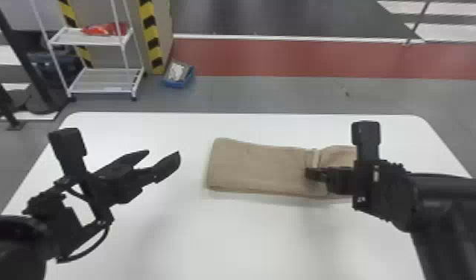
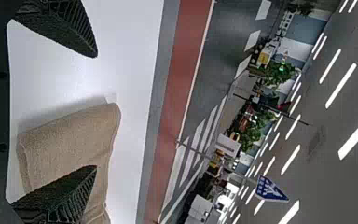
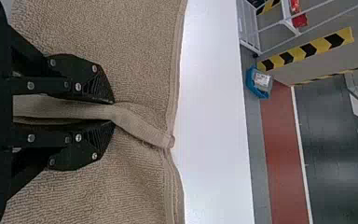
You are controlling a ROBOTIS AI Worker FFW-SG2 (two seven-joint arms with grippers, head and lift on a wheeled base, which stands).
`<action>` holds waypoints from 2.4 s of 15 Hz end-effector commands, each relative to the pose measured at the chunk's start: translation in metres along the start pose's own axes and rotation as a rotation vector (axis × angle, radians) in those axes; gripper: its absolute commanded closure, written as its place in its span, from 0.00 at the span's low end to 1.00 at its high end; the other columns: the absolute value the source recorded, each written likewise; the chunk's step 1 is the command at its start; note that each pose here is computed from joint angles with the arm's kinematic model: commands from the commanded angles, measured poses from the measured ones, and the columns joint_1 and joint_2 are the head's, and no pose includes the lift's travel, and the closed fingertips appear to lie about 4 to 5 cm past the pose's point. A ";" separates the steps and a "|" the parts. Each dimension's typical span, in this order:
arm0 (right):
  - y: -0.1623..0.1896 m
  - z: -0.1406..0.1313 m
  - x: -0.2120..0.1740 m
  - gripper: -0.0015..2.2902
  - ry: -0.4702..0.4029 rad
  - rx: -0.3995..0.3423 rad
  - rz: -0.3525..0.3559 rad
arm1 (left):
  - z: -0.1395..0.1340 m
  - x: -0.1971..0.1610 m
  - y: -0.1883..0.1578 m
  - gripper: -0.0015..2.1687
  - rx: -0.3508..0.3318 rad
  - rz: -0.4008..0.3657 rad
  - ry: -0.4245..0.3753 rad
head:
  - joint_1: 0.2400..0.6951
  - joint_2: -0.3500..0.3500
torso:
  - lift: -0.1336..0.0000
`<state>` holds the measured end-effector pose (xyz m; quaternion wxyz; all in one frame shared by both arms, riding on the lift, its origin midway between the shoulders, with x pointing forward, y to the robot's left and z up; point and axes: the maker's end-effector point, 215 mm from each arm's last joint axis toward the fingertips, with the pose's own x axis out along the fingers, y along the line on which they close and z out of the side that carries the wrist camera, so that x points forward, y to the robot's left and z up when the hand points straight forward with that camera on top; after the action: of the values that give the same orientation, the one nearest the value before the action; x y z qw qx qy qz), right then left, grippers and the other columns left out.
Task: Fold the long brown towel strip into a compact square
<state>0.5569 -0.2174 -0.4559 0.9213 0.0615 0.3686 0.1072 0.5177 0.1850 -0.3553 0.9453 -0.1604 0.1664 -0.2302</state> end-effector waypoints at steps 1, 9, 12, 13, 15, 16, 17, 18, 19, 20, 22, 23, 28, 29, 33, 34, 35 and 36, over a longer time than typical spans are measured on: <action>0.000 -0.001 -0.001 0.32 0.002 -0.001 -0.001 | 0.001 -0.001 0.000 0.01 0.001 0.000 -0.002 | 1.00 0.45 | 0.07; 0.006 0.010 -0.002 0.42 -0.017 -0.020 0.002 | -0.002 -0.003 0.000 0.01 -0.002 0.000 0.002 | 1.00 0.46 | 0.07; 0.006 0.007 -0.004 0.42 -0.013 -0.021 -0.001 | -0.005 -0.006 0.001 0.01 -0.005 0.002 0.006 | 1.00 0.46 | 0.07; 0.005 0.005 -0.006 0.42 -0.010 -0.021 -0.004 | -0.005 -0.006 0.000 0.01 -0.004 0.002 0.007 | 1.00 0.46 | 0.07; 0.006 -0.001 -0.009 0.48 0.006 -0.018 -0.001 | -0.005 -0.007 -0.002 0.01 -0.003 -0.001 0.006 | 1.00 0.46 | 0.07; 0.006 -0.003 -0.011 0.50 0.012 -0.015 -0.001 | -0.005 -0.007 -0.002 0.01 -0.003 -0.001 0.006 | 1.00 0.46 | 0.07; 0.004 -0.004 -0.013 0.50 0.011 -0.014 -0.002 | -0.007 -0.008 -0.002 0.01 -0.006 -0.002 0.008 | 1.00 0.46 | 0.07; 0.003 -0.003 -0.015 0.50 0.011 -0.014 -0.005 | -0.007 -0.008 -0.003 0.01 -0.006 -0.002 0.008 | 1.00 0.46 | 0.07; 0.001 -0.005 -0.016 0.50 0.010 -0.012 -0.012 | -0.007 -0.008 -0.004 0.01 -0.005 -0.003 0.008 | 1.00 0.46 | 0.07; -0.003 -0.005 -0.019 0.50 0.005 -0.006 -0.018 | -0.006 -0.009 -0.006 0.01 -0.003 -0.007 0.005 | 1.00 0.45 | 0.07; -0.010 -0.005 -0.022 0.50 0.007 -0.004 -0.042 | -0.004 -0.013 -0.006 0.01 -0.002 -0.004 -0.001 | 1.00 0.44 | 0.07; -0.017 -0.004 -0.025 0.50 0.003 -0.003 -0.057 | -0.005 -0.014 -0.004 0.01 -0.003 -0.001 0.001 | 1.00 0.44 | 0.07; -0.030 0.010 -0.040 0.50 -0.055 -0.004 -0.085 | -0.006 -0.017 -0.006 0.01 -0.002 -0.003 0.005 | 1.00 0.41 | 0.07; -0.032 0.013 -0.044 0.50 -0.066 -0.006 -0.090 | -0.006 -0.017 -0.008 0.01 -0.001 -0.005 0.006 | 1.00 0.41 | 0.07; -0.037 0.018 -0.054 0.49 -0.095 -0.001 -0.095 | -0.008 -0.019 -0.011 0.01 0.000 -0.008 0.011 | 1.00 0.38 | 0.07; -0.039 0.018 -0.054 0.49 -0.095 -0.001 -0.099 | -0.009 -0.020 -0.014 0.01 0.001 -0.012 0.014 | 1.00 0.38 | 0.07; -0.042 0.020 -0.055 0.49 -0.098 -0.007 -0.103 | -0.009 -0.021 -0.014 0.01 0.001 -0.012 0.014 | 1.00 0.38 | 0.07; -0.048 0.021 -0.055 0.48 -0.097 -0.015 -0.116 | -0.009 -0.021 -0.015 0.01 0.001 -0.014 0.016 | 1.00 0.37 | 0.07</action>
<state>0.5380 -0.2712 -0.4136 0.9424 0.0449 0.3263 0.0579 0.4920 0.1818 -0.3528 0.9429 -0.1594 0.1717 -0.2368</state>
